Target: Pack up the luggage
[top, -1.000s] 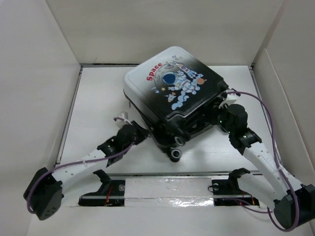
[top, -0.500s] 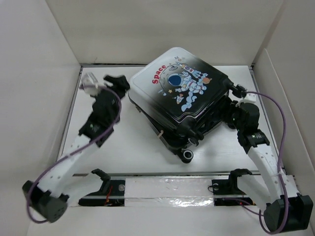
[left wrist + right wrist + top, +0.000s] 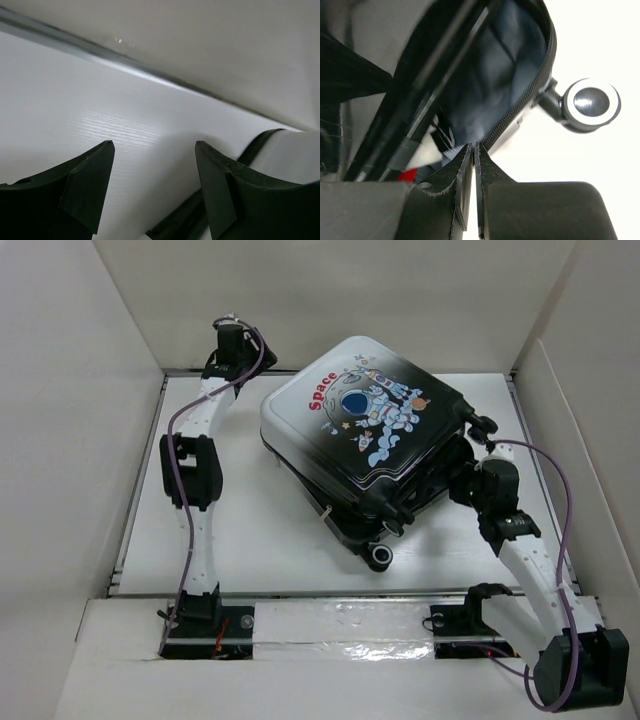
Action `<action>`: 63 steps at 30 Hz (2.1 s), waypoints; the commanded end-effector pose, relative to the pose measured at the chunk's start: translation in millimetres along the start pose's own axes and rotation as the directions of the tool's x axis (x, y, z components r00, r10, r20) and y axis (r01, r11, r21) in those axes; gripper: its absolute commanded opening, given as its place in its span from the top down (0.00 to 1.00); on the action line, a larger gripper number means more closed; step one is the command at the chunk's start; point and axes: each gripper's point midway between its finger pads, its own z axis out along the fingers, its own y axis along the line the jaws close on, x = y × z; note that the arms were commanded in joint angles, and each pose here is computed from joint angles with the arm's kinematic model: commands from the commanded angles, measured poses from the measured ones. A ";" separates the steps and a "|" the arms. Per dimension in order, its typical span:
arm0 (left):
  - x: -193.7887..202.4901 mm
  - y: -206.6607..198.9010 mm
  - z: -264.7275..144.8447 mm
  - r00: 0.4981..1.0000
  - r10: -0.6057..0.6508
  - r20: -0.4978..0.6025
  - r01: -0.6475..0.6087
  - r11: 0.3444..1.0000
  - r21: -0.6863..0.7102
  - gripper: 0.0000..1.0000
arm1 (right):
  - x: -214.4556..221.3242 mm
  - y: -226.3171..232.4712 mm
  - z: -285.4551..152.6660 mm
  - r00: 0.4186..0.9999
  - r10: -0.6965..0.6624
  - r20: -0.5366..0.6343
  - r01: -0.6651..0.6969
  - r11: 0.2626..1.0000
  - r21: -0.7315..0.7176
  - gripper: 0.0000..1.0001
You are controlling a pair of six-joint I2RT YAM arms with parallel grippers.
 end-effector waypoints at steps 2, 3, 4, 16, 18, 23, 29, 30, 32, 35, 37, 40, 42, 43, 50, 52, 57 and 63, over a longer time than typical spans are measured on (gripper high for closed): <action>6.3 -6.9 11.0 0.991 0.027 -0.132 -0.008 0.990 0.143 0.37 | 5.5 -14.5 -0.8 0.999 0.037 0.002 -0.037 0.997 0.064 0.88; 2.6 -13.3 14.3 0.993 0.036 -0.116 -0.015 0.984 0.179 0.37 | 9.9 -22.8 -0.1 0.999 0.040 0.007 -0.041 0.994 0.100 0.88; 14.8 -21.0 18.7 0.988 0.046 -0.146 -0.012 0.975 0.224 0.37 | 11.1 -25.7 0.3 0.999 0.040 0.015 -0.041 0.993 0.110 0.88; 112.6 -63.5 -20.7 0.973 0.090 -0.212 0.006 0.911 0.413 0.38 | 2.4 -13.7 52.5 0.999 0.005 -0.038 -0.002 0.996 0.088 0.86; 141.0 -54.7 -31.3 0.968 0.075 -0.238 0.031 0.912 0.410 0.38 | -5.3 1.8 59.3 0.998 -0.001 -0.056 0.002 1.000 0.026 0.86; 167.8 -40.0 -83.6 0.977 -0.006 -0.211 0.087 0.922 0.376 0.42 | -7.7 65.1 87.5 0.986 -0.140 -0.089 0.122 0.975 -0.186 0.86; 209.9 11.4 -159.0 0.986 -0.068 -0.152 0.106 0.959 0.261 0.44 | 0.6 172.7 115.2 0.944 -0.305 -0.126 0.220 0.866 -0.448 0.89; 231.6 29.4 -172.7 0.982 -0.063 -0.175 0.102 0.970 0.222 0.44 | 4.0 189.3 116.7 0.939 -0.317 -0.136 0.209 0.838 -0.504 0.89; 228.9 30.3 -197.5 0.991 -0.063 -0.115 0.086 0.973 0.213 0.47 | -8.8 226.0 120.4 0.921 -0.365 -0.133 0.229 0.785 -0.576 0.90; 257.6 39.6 -235.1 0.994 -0.042 -0.106 0.061 0.981 0.187 0.47 | -7.3 258.3 139.0 0.884 -0.432 -0.178 0.240 0.748 -0.619 0.88; 275.5 47.4 -259.7 0.993 -0.033 -0.112 0.054 0.981 0.186 0.48 | -0.1 271.2 147.9 0.871 -0.448 -0.199 0.231 0.732 -0.641 0.86; 297.0 51.0 -288.8 0.989 -0.051 -0.141 0.082 0.970 0.227 0.49 | -21.5 303.9 143.4 0.896 -0.416 -0.157 0.196 0.685 -0.701 0.78; 308.0 53.7 -304.6 0.985 -0.071 -0.155 0.106 0.966 0.236 0.49 | -42.3 321.5 140.6 0.905 -0.407 -0.127 0.194 0.659 -0.727 0.67; 309.3 54.4 -308.7 0.985 -0.077 -0.154 0.112 0.965 0.236 0.49 | -55.8 327.5 134.5 0.908 -0.406 -0.105 0.206 0.650 -0.732 0.62; 300.0 39.4 -321.0 0.991 -0.057 -0.120 0.087 0.960 0.266 0.48 | -141.8 310.1 107.4 0.944 -0.328 0.029 0.250 0.657 -0.711 0.19; 295.6 23.7 -320.1 0.992 -0.023 -0.123 0.059 0.954 0.295 0.48 | -179.8 296.4 77.6 0.945 -0.307 0.110 0.293 0.653 -0.698 0.17; 271.7 -14.6 -311.7 0.997 0.015 -0.076 0.010 0.946 0.324 0.48 | -176.8 247.2 20.7 0.927 -0.328 0.182 0.365 0.674 -0.642 0.31; 230.6 -25.4 -289.8 1.000 0.020 0.007 -0.021 0.956 0.293 0.48 | -159.7 176.3 -78.5 0.931 -0.126 0.344 0.293 0.819 -0.494 0.91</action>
